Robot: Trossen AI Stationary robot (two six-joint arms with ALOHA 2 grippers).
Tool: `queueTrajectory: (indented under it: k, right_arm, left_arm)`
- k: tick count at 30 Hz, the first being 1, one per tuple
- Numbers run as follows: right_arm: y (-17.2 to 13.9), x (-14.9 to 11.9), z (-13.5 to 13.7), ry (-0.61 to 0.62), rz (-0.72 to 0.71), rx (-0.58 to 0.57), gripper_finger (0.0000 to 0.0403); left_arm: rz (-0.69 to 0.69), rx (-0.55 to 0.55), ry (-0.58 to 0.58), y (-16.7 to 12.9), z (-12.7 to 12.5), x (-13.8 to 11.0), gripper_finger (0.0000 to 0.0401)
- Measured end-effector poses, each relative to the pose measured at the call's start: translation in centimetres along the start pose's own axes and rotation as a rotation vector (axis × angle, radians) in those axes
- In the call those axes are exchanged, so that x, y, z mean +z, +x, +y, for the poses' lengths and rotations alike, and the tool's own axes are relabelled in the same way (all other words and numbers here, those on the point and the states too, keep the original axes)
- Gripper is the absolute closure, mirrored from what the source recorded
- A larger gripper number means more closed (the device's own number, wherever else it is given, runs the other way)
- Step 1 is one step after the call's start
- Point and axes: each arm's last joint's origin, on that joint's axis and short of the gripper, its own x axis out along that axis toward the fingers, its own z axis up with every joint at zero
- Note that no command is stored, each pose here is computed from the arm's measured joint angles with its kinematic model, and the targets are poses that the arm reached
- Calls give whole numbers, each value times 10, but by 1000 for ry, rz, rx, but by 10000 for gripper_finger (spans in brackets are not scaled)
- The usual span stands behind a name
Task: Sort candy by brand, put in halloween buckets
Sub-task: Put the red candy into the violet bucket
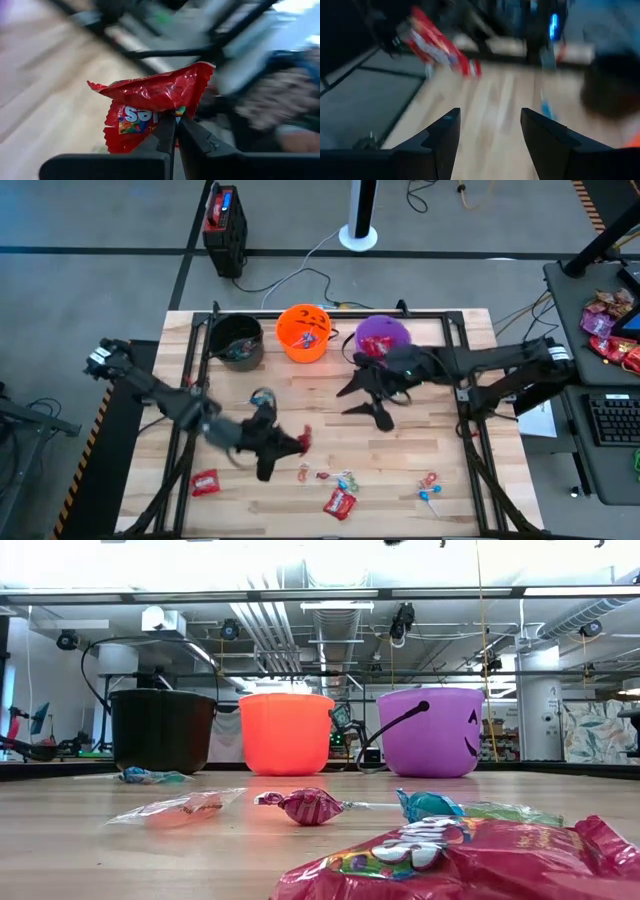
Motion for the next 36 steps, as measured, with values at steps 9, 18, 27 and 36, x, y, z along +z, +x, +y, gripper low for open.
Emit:
queueTrajectory:
  k: [9, 18, 27, 36]
  right_arm:
    - [10, 27, 32, -59, -70, 56, 202]
    - [32, 20, 29, -32, 33, 86, 203]
    - [34, 21, 30, -47, 15, 112, 319]
    - [31, 17, 26, -53, 66, 103, 389]
  left_arm:
    - [37, -312, 46, 25, 45, 37, 401]
    - [16, -335, 110, 32, 52, 42, 401]
    - [7, -336, 111, 35, 52, 42, 401]
    - [18, -291, 54, 40, 56, 39, 383]
